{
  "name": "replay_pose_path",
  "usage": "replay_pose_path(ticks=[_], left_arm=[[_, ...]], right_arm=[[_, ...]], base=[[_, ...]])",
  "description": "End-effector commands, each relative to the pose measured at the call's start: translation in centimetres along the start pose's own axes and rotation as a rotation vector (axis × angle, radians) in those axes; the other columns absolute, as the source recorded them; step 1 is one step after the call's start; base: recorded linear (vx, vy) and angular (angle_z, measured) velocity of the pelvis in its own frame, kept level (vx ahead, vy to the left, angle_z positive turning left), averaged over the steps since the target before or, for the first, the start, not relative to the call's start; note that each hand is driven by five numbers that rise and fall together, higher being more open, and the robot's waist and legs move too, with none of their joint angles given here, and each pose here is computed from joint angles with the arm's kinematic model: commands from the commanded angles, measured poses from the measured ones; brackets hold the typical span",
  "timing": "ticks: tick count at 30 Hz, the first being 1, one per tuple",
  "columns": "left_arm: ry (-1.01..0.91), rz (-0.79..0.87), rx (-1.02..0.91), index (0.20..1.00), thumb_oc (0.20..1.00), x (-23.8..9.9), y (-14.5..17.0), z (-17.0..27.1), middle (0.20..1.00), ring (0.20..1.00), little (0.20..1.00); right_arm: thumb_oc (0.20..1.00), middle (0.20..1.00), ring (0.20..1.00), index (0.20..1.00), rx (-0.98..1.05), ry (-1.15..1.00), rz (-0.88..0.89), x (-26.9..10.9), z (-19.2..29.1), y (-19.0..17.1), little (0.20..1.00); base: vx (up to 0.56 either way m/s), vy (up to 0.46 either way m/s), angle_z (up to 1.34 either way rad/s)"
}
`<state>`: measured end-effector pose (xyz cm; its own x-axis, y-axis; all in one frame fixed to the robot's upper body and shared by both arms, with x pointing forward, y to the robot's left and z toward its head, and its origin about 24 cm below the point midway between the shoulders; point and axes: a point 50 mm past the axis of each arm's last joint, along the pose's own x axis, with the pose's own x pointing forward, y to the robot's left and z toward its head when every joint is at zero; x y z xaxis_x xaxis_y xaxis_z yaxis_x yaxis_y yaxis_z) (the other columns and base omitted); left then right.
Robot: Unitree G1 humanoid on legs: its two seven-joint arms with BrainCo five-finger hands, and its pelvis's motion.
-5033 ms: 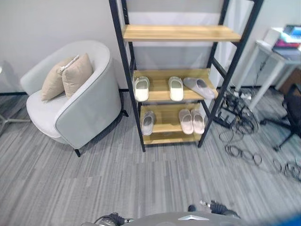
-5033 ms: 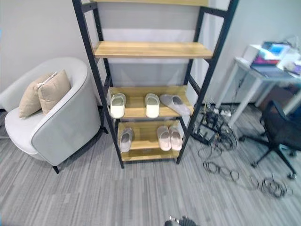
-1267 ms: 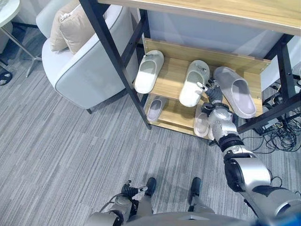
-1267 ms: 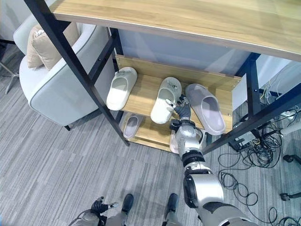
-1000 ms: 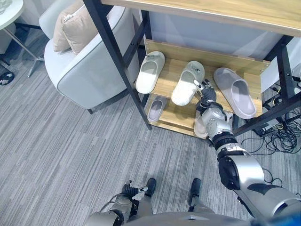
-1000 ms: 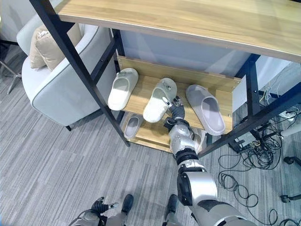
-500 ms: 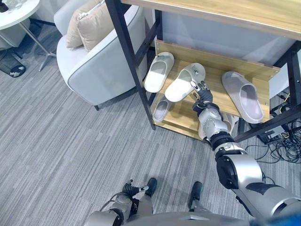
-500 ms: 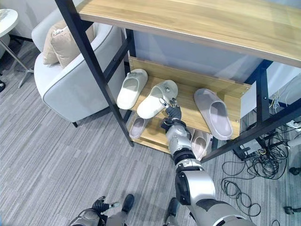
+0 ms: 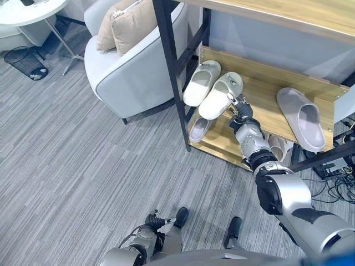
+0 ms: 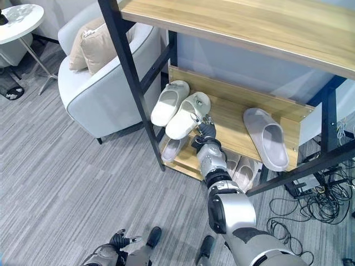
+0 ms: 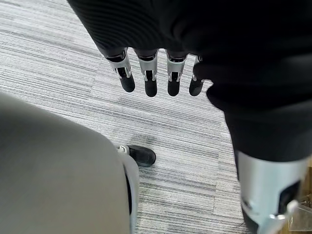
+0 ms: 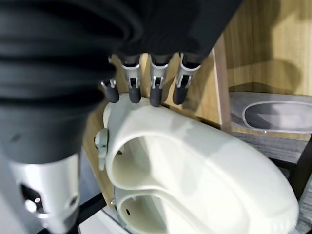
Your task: Arrange the slippers neatly on the shoe rack.
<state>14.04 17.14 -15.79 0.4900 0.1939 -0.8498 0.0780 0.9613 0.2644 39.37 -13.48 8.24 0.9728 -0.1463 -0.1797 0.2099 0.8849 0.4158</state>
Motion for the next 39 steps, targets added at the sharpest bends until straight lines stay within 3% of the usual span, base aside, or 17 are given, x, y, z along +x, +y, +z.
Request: replay_pose_path(ticks=[1, 10, 26, 28, 34, 37, 39], left_arm=[[0.134, -0.052, 0.069, 1.000, 1.000, -1.0, -1.5, -3.7, 1.000, 1.000, 1.000], [0.123, -0.052, 0.116, 1.000, 1.000, -1.3, -1.6, -4.3, 1.000, 1.000, 1.000], [0.120, -0.052, 0.098, 1.000, 1.000, -1.4, -1.8, -4.6, 1.000, 1.000, 1.000], [0.130, -0.037, 0.077, 1.000, 1.000, -1.4, -1.5, -4.7, 1.000, 1.000, 1.000], [0.147, -0.035, 0.035, 1.000, 1.000, -1.5, -1.7, -4.9, 1.000, 1.000, 1.000], [0.142, -0.039, 0.006, 1.000, 1.000, -1.5, -2.0, -4.6, 1.000, 1.000, 1.000], [0.132, -0.041, -0.004, 1.000, 1.000, -1.3, -2.1, -4.3, 1.000, 1.000, 1.000]], right_arm=[[1.000, 1.000, 1.000, 1.000, 0.039, -0.196, 0.022, 0.9, 5.8, 2.3, 1.000], [1.000, 1.000, 1.000, 1.000, 0.155, -0.229, -0.003, 1.4, 8.0, 1.6, 1.000], [1.000, 1.000, 1.000, 1.000, 0.085, -0.382, -0.060, 1.2, 11.0, -0.8, 1.000], [1.000, 1.000, 1.000, 1.000, -0.093, -0.443, -0.043, 0.8, 11.6, -0.9, 1.000], [1.000, 1.000, 1.000, 1.000, -0.355, -0.510, -0.061, 0.1, 12.8, -2.0, 1.000], [1.000, 1.000, 1.000, 1.000, -0.747, -0.559, -0.168, -0.3, 14.3, -4.4, 1.000], [1.000, 1.000, 1.000, 1.000, -0.769, -0.521, -0.225, 0.0, 14.6, -4.7, 1.000]], base=[[0.00, 0.000, 0.00], [0.01, -0.005, 0.06], [0.00, -0.001, 0.04], [0.00, 0.000, 0.00], [0.00, 0.004, -0.05], [0.01, 0.003, -0.45], [-0.01, 0.000, -0.36]])
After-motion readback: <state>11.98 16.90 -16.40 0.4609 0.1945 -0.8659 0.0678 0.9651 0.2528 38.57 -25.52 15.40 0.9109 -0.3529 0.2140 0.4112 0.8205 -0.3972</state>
